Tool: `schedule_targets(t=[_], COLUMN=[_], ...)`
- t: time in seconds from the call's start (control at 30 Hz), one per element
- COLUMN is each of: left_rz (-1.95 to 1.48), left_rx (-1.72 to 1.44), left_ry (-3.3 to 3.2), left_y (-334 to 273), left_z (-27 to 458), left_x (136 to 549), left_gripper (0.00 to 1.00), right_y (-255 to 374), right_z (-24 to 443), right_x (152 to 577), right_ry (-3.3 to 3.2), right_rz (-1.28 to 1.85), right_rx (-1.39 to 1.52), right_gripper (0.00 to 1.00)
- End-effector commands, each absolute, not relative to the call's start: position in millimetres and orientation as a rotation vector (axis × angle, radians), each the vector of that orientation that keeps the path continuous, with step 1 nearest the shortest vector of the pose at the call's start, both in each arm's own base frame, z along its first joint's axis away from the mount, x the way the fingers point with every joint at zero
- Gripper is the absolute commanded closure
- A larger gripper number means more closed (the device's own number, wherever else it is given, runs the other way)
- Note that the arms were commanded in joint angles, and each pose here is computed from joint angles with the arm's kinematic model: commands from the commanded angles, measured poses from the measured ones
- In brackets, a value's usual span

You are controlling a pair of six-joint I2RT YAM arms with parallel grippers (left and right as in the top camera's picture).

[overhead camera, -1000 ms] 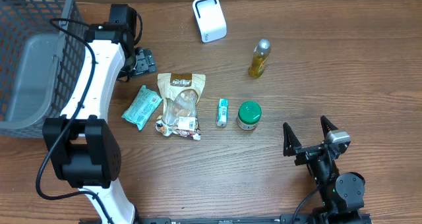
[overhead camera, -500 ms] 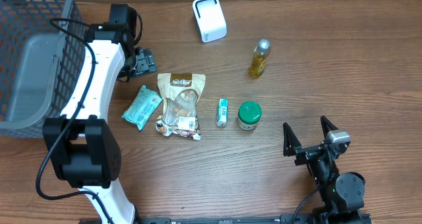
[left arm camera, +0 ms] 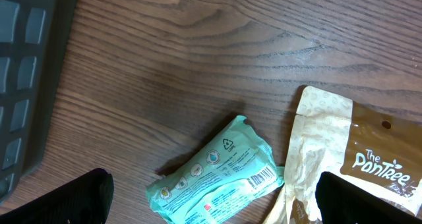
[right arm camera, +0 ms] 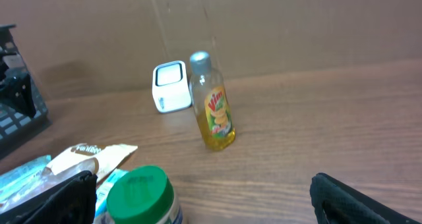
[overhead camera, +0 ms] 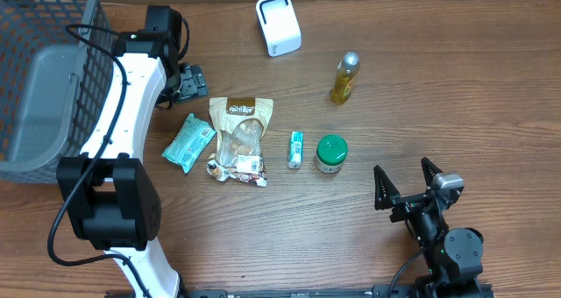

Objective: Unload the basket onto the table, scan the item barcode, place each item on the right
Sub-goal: 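Move the right gripper forward over the green-lidded jar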

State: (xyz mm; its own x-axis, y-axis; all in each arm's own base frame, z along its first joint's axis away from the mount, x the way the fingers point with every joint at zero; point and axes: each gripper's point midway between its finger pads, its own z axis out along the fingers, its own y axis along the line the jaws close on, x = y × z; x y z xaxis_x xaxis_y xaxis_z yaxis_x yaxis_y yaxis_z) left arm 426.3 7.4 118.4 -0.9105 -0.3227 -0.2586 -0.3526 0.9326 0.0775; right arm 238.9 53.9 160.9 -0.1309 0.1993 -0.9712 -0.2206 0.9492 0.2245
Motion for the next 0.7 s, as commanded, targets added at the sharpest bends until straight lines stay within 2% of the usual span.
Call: schedule_targets(t=[0.0,0.2,0.4,0.67], left_rz=[0.202,0.202,0.202,0.202], left_rx=[-0.484,-0.484,-0.484,-0.484], left_ry=[2.838,2.838,2.838,2.838], left_y=[10,10,10,10], left_z=[122,122,122,122], left_x=[430,430,430,430], left_gripper=[0.00,0.00,0.00,0.00], right_y=[53,45,42,56], right_z=[203,247,271,302], right_x=[231,219,216,241], right_ry=[1.588,1.549,1.595,1.810], right_rz=[0.387,0.394,0.382,0.409], right_rx=[-0.002,0.051,0.069,0.044], right_gripper=[0.00,0.00,0.00,0.00])
